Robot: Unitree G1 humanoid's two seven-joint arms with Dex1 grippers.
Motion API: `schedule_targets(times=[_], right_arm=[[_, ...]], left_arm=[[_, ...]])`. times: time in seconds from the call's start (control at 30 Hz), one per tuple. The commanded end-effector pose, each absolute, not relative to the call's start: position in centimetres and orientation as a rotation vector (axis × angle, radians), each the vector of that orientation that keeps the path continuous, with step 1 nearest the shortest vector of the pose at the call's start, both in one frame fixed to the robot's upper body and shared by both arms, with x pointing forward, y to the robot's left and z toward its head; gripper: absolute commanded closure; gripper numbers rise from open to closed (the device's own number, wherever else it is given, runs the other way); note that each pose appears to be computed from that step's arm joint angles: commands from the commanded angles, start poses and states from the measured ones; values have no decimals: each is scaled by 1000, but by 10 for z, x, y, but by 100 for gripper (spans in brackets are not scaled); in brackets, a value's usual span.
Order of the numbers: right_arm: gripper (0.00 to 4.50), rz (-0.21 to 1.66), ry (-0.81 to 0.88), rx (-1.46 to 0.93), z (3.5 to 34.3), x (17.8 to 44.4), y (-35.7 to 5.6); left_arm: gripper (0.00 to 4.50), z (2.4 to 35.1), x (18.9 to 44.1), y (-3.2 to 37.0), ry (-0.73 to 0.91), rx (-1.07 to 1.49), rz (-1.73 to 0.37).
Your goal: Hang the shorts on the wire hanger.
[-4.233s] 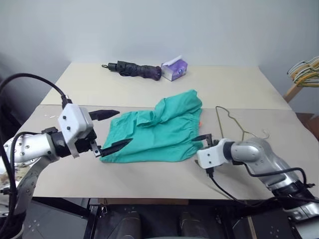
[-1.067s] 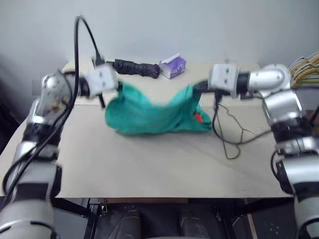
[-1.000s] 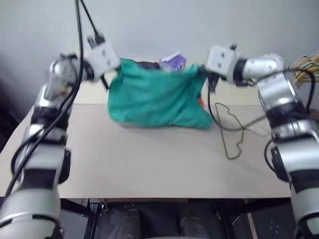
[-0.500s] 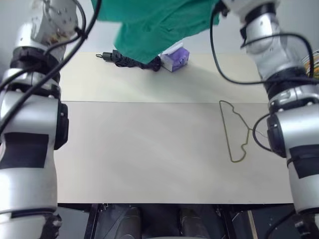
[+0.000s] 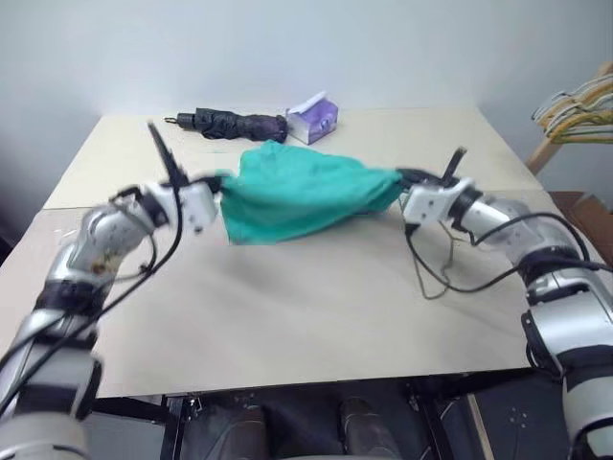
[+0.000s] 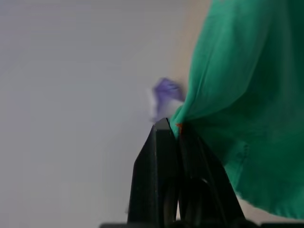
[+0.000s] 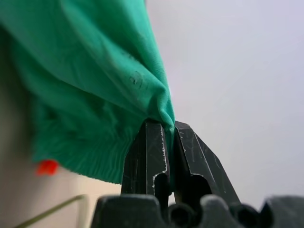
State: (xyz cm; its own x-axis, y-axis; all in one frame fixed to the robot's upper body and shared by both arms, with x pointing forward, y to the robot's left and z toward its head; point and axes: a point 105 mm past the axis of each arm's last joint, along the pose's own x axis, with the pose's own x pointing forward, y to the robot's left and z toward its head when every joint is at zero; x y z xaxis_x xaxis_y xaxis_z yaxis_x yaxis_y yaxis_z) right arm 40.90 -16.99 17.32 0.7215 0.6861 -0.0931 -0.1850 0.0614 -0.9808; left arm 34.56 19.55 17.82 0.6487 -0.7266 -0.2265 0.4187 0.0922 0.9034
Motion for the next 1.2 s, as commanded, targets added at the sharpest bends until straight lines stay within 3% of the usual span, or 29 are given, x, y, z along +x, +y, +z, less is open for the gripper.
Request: schedule_targets(times=[0.03,0.3,0.57,0.9,1.03,1.2], right_arm=[[450,836,-478,-1405,166,394,-163],[450,1061,-382,-1466,127,366,-171],[450,1180,-355,-1436,110,340,-172],[450,1271,-310,-1367,107,297,-175],[326,1309,-236,-1283,110,285,-174],[159,1288,-106,-1222,119,277,-190]], left_arm=[[449,180,312,197,-221,1226,-1053],[449,152,251,207,106,1193,-1382],[449,140,208,189,157,1093,-1569],[449,140,181,181,181,995,-1639],[354,143,178,185,224,961,-1673],[196,162,189,198,230,879,-1610]])
